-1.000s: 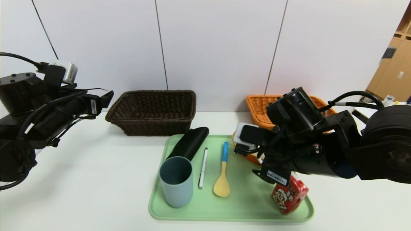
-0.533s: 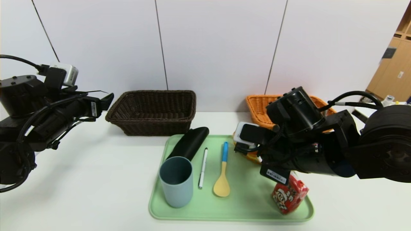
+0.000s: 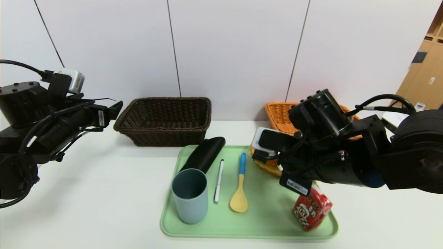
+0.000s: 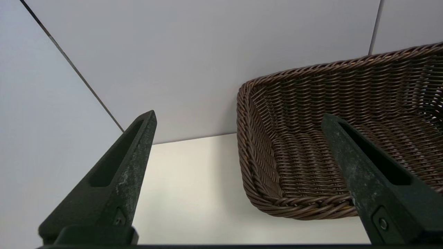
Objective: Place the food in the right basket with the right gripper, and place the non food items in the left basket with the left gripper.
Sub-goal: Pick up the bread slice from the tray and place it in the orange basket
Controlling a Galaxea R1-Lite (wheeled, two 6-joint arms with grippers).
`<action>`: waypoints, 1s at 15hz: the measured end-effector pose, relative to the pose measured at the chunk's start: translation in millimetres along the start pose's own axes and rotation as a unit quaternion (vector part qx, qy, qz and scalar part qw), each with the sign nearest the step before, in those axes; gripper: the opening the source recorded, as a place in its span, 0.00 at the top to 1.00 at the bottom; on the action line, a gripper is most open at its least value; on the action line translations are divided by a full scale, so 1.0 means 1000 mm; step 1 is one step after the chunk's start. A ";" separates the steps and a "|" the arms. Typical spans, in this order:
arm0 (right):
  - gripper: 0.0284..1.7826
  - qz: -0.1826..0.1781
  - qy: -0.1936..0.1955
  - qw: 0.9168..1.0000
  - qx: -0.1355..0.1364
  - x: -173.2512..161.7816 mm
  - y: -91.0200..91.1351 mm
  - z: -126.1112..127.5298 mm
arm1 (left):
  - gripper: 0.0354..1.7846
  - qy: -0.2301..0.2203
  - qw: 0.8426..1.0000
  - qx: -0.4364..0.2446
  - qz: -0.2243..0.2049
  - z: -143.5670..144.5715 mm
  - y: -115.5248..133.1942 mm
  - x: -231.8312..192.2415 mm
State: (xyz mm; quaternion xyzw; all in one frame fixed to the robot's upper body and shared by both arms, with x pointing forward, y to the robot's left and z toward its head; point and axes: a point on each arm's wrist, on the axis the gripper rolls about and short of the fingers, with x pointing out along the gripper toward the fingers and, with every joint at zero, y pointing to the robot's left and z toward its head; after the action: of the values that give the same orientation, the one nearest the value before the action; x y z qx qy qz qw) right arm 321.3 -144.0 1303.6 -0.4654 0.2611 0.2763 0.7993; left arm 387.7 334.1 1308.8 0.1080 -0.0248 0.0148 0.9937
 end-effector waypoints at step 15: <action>0.96 -0.056 -0.133 0.951 0.273 -0.068 -0.088 0.026 | 0.06 0.011 1.000 0.001 -0.004 -0.006 -0.002 -0.002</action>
State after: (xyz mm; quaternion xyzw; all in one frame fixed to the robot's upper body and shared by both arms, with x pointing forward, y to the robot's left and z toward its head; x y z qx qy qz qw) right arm 337.4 -170.7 1413.7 -0.2026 0.1917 0.2084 0.9374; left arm 385.8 333.5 1302.5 0.1093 -0.0131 0.0126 0.9938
